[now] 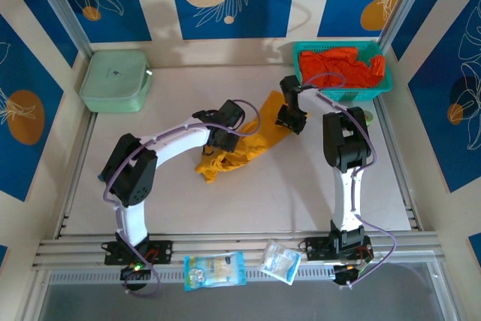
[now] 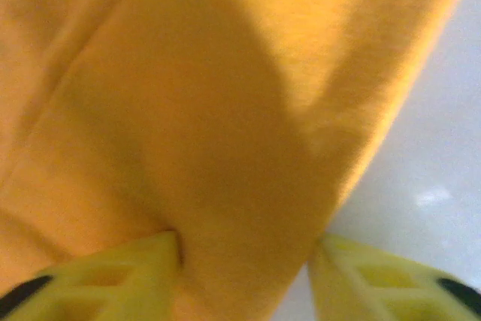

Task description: Fold and stack the t-shirts

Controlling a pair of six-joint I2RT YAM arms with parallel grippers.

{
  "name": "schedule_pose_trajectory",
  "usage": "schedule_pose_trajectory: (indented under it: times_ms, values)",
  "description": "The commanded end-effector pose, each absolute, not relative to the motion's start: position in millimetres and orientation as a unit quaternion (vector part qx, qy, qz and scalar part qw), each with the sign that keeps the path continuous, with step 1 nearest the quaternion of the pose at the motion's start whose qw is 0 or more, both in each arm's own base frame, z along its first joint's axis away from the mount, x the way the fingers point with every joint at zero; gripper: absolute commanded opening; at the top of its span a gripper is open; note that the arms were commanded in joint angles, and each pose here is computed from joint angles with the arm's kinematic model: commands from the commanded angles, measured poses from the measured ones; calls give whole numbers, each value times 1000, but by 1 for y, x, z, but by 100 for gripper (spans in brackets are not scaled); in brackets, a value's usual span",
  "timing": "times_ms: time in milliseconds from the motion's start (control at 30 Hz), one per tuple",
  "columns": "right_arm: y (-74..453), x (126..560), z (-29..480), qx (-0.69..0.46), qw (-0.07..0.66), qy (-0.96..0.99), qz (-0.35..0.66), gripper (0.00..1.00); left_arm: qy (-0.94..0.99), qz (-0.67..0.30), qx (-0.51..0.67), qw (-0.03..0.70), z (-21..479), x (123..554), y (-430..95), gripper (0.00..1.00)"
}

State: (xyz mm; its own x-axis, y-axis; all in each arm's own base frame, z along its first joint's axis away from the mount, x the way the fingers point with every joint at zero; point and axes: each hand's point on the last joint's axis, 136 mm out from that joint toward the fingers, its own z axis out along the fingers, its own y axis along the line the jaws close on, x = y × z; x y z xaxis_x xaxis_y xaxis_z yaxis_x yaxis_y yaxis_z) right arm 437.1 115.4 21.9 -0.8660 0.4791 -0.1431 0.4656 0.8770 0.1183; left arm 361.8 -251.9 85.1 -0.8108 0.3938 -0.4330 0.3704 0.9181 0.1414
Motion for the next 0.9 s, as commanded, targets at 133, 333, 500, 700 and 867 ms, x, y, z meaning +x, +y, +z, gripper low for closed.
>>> schedule_pose_trajectory:
  times_ms: [133,333,500,700,867]
  values:
    - [124,441,23,254,81,962,66,9,947,55,163,272,96,386,-237,0]
    - [124,444,59,237,118,962,67,0,935,22,146,323,148,378,-232,0]
    - [131,455,111,187,183,964,55,0,919,-27,138,369,211,351,-221,0]
    - [156,472,157,112,243,962,57,0,910,-66,128,389,246,310,-197,0]
    - [183,494,182,66,272,957,77,0,911,-86,108,388,250,288,-184,0]
